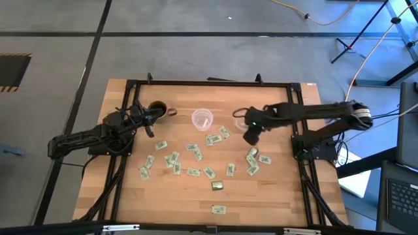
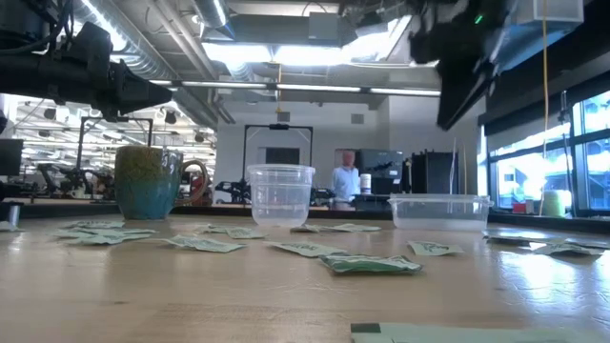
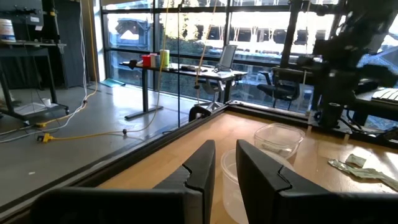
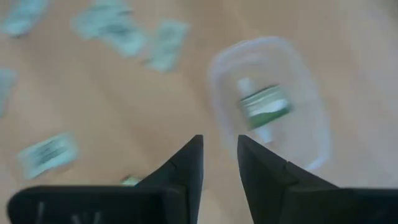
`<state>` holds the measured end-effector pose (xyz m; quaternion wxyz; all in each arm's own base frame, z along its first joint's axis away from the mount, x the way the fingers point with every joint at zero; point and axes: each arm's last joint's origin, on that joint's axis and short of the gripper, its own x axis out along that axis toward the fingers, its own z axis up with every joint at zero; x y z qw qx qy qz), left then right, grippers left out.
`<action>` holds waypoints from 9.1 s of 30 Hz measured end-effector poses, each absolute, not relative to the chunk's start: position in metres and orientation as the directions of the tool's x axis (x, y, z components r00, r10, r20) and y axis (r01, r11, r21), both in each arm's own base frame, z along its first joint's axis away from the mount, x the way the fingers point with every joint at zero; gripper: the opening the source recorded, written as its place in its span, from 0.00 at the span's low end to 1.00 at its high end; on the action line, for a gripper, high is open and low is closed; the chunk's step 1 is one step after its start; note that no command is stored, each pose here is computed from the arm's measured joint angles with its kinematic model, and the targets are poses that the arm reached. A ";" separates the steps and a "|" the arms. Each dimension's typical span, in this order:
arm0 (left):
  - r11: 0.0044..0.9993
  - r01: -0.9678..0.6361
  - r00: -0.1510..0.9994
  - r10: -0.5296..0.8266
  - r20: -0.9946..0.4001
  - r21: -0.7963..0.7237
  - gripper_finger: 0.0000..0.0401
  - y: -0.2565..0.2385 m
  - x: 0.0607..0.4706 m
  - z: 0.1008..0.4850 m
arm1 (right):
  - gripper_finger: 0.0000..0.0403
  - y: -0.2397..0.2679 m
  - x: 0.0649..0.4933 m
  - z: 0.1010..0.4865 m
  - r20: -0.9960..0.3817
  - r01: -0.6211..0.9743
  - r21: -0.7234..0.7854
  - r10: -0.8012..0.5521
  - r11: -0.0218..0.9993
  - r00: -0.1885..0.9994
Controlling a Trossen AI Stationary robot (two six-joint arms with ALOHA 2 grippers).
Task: Pick and place items into bin
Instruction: Put the green stevia packet into the right transparent bin, then put the white stevia packet into the left transparent bin
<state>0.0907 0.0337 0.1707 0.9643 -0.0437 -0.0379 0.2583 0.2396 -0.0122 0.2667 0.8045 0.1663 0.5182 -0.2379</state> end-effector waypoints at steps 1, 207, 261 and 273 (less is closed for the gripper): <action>0.863 -0.495 0.864 0.502 0.051 -0.104 0.15 0.034 0.091 0.171 | 0.25 -0.007 0.237 0.269 -0.912 0.548 0.039 -0.195 0.836 0.362; 0.853 -0.515 0.857 0.510 0.072 0.081 0.15 0.034 0.090 0.173 | 0.17 -0.033 0.261 0.195 -0.857 0.862 0.021 -0.435 0.507 0.277; 1.000 -0.013 0.952 0.016 -0.306 0.013 0.30 0.027 0.178 0.242 | 0.17 0.049 0.217 0.263 -0.711 0.554 0.126 -0.314 0.823 0.629; 0.992 0.085 0.869 -0.029 -0.494 0.090 0.30 0.031 0.319 0.255 | 0.17 0.034 0.190 0.269 -0.558 0.574 -0.093 -0.519 0.814 0.647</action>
